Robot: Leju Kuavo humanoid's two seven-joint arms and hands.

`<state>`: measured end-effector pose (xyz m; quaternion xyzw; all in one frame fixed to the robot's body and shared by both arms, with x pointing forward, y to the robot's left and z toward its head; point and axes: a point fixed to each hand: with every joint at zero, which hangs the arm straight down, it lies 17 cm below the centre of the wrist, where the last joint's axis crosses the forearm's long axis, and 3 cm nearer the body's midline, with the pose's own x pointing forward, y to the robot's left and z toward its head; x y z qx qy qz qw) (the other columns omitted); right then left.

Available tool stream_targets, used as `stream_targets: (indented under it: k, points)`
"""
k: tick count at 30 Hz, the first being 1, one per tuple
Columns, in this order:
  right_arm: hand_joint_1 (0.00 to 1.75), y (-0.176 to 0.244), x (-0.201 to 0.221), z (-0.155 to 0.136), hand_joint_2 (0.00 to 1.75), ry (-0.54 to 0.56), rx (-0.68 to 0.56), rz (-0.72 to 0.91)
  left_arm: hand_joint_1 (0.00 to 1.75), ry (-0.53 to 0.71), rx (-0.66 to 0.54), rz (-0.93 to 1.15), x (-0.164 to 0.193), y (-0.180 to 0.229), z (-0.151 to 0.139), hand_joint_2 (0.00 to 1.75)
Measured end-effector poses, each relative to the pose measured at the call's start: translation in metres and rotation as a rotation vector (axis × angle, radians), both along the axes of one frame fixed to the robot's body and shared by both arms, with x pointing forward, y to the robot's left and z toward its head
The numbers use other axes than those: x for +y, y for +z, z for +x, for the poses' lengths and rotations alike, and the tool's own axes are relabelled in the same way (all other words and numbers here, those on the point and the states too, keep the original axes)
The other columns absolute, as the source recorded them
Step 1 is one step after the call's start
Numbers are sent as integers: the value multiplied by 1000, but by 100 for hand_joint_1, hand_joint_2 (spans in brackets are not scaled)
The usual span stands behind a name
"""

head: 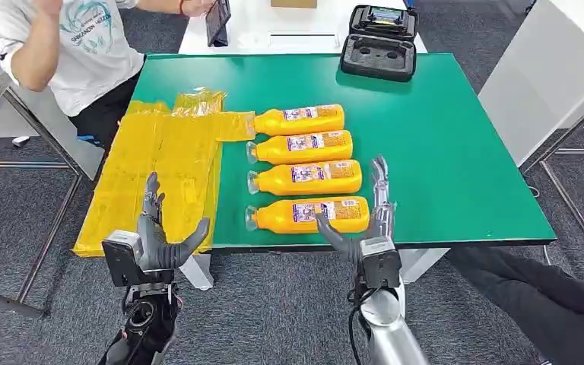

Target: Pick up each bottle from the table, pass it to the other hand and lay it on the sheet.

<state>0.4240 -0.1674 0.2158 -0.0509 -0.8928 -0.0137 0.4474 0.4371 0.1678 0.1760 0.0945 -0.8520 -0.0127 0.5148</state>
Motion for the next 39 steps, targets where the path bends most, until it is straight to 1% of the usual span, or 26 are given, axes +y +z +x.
stream_targets:
  k: [9, 12, 17, 21, 23, 26, 30, 34, 39]
  points:
    - [0, 3, 2, 10, 175, -3, -8, -34, 0, -14, 34, -65, 2, -9, 4, 175]
    - [0, -5, 6, 18, 175, 48, 37, -3, 0, -14, 37, -69, 2, -10, 4, 175]
    - [0, -16, 9, 28, 175, 78, 96, -21, 0, -10, 42, -60, 2, -12, 4, 175]
    - [0, -26, 15, 42, 175, 104, 155, -139, 0, -9, 50, -55, 3, -14, 8, 175]
    - [0, -25, 16, 56, 175, 81, 165, -262, 0, -9, 54, -56, 4, -16, 8, 175]
    - [0, -21, 16, 73, 175, 65, 176, -385, 0, -9, 58, -56, 6, -18, 9, 175]
    - [0, -17, 16, 83, 175, 66, 177, -430, 0, -8, 64, -56, 7, -20, 10, 175]
    - [0, -24, 24, 92, 175, 106, 216, -520, 0, 14, 47, -64, 15, -14, 15, 175]
    - [0, -28, 43, 101, 175, 200, 286, -584, 0, 31, 42, -64, 25, -12, 18, 175]
